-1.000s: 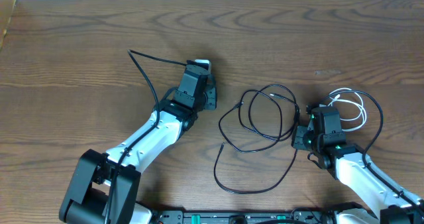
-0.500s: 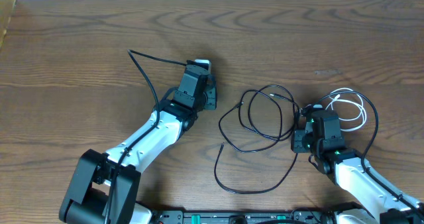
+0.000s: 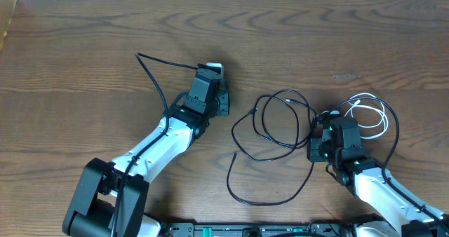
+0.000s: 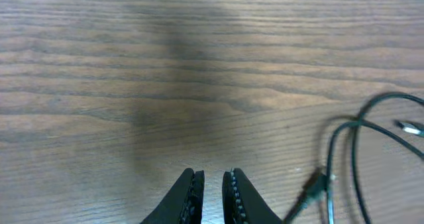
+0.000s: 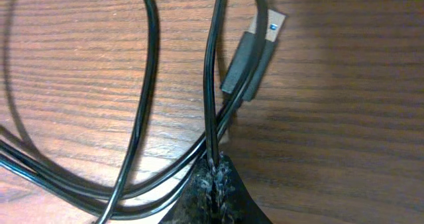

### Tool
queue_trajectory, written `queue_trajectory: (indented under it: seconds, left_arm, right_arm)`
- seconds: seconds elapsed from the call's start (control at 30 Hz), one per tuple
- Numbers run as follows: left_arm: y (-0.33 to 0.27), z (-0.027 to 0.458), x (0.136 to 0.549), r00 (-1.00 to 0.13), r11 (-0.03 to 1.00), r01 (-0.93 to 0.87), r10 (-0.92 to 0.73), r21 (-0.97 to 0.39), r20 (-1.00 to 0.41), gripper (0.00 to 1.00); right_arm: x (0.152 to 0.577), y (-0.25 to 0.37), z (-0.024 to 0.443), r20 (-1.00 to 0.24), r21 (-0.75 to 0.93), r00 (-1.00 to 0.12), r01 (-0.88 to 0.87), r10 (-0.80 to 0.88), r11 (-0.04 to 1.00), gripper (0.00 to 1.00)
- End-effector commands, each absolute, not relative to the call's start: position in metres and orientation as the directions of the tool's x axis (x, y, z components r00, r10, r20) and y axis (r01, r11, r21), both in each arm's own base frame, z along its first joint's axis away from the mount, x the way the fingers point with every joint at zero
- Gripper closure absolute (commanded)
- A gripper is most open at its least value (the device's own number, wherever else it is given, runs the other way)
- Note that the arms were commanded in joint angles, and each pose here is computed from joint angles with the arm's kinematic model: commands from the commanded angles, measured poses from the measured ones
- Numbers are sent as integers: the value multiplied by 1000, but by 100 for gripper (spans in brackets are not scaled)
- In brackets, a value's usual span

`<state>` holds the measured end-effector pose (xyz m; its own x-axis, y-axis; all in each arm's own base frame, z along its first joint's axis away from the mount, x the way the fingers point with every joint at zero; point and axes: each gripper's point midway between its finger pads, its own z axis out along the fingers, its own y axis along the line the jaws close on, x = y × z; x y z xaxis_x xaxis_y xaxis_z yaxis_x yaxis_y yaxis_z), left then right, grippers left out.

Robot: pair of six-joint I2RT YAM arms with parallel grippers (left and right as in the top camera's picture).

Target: Untangle cables

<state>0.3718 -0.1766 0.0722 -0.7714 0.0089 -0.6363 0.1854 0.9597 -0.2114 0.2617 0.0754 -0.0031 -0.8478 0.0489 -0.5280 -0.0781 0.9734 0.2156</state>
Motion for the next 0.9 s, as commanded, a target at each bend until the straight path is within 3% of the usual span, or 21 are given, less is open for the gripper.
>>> queue_trajectory:
  seconds: [0.0,0.17,0.3,0.43,0.6,0.77,0.87]
  left_arm:
    - [-201,84,364,-785,905,275,16,-325,-619,83]
    - [-224,90,351,-806,831,354,38,-429,-591,83]
    - [-224,90,350,-806,830,355,39,-431,-590,67]
    - [-223,90,351,-806,833,352,38,-427,-591,65]
    - [-209,87,361,-790,881,305,21,-363,-613,66]
    - [-192,84,370,-771,928,242,6,-284,-636,65]
    - [-182,82,374,-764,949,205,2,-241,-645,65]
  right_arm:
    - [242,77,-21,-461,230,-887,-80,36,970,99]
    - [242,78,-21,-465,230,-885,-81,37,970,99]
    - [244,79,-19,-472,235,-881,-85,37,968,99]
    - [250,80,-16,-495,239,-868,-91,40,967,99]
    - [271,96,10,-519,303,-853,-128,51,944,99]
    - [301,123,58,-484,489,-848,-58,215,870,99]
    - [311,144,83,-490,550,-842,-98,226,829,99]
